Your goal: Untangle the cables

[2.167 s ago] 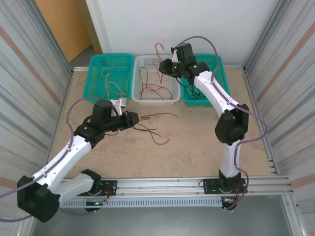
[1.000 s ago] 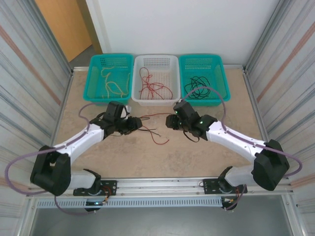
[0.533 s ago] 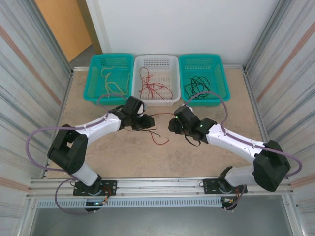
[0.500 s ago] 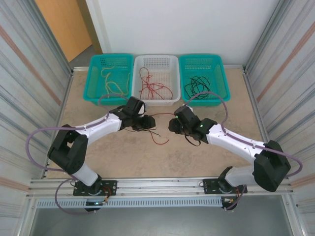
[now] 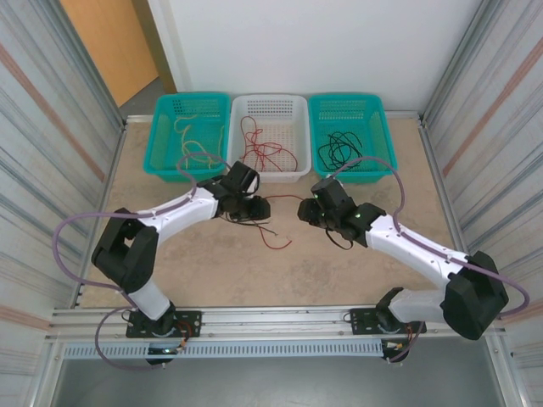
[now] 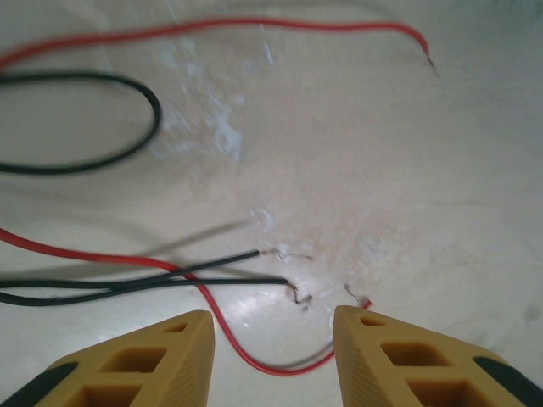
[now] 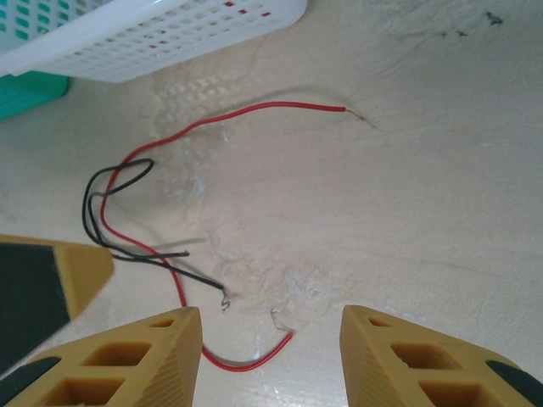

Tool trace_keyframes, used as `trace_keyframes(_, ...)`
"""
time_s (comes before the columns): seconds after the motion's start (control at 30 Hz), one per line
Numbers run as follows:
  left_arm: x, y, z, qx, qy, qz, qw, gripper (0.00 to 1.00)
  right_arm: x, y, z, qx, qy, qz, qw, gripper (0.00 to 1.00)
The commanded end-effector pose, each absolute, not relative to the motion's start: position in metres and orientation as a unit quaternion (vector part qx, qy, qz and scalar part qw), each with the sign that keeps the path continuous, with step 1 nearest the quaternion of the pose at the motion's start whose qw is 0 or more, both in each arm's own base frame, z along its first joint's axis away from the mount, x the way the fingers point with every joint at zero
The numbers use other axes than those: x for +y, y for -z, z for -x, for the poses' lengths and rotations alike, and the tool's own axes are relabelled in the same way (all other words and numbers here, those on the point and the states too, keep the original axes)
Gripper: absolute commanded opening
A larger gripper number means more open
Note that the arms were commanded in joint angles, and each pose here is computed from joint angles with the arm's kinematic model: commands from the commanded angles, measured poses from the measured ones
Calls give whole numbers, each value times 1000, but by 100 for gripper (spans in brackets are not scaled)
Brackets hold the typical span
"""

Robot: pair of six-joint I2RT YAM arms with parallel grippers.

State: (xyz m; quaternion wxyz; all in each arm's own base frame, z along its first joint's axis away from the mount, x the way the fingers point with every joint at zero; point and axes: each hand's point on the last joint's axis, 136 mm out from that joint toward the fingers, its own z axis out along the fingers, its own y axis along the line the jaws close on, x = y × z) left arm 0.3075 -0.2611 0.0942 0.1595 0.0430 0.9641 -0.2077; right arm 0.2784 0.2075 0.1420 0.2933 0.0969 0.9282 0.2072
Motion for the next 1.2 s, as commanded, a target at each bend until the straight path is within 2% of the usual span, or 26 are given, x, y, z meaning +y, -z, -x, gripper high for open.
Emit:
trace_keyframes(0.0, -223, -105, -327, 971, 88, -69, 210, 43, 201, -142, -273, 926, -217, -115, 286, 46)
trace_keyframes(0.07, -221, -107, -336, 969, 73, -76, 223, 44, 201, -142, -274, 925, -218, -117, 287, 46)
trace_keyframes(0.37, -222, -73, -362, 976, 48, -87, 194, 44, 204, -148, -274, 924, -225, -115, 287, 46)
trace_keyframes(0.53, -223, -51, -352, 981, 58, -88, 161, 40, 198, -148, -271, 923, -221, -116, 291, 46)
trace_keyframes(0.7, -224, -45, -330, 983, 71, -94, 141, 27, 195, -146, -272, 924, -220, -121, 290, 45)
trace_keyframes(0.87, -225, -47, -302, 982, 89, -113, 125, 9, 196, -145, -275, 924, -222, -124, 287, 44)
trace_keyframes(0.97, -225, -50, -283, 981, 107, -119, 113, 4, 201, -142, -276, 926, -225, -119, 278, 44)
trace_keyframes(1.07, -223, -59, -271, 979, 117, -117, 116, 6, 210, -134, -275, 933, -227, -108, 258, 41)
trace_keyframes(1.17, -221, -71, -265, 978, 122, -111, 130, 21, 219, -128, -273, 938, -223, -95, 249, 41)
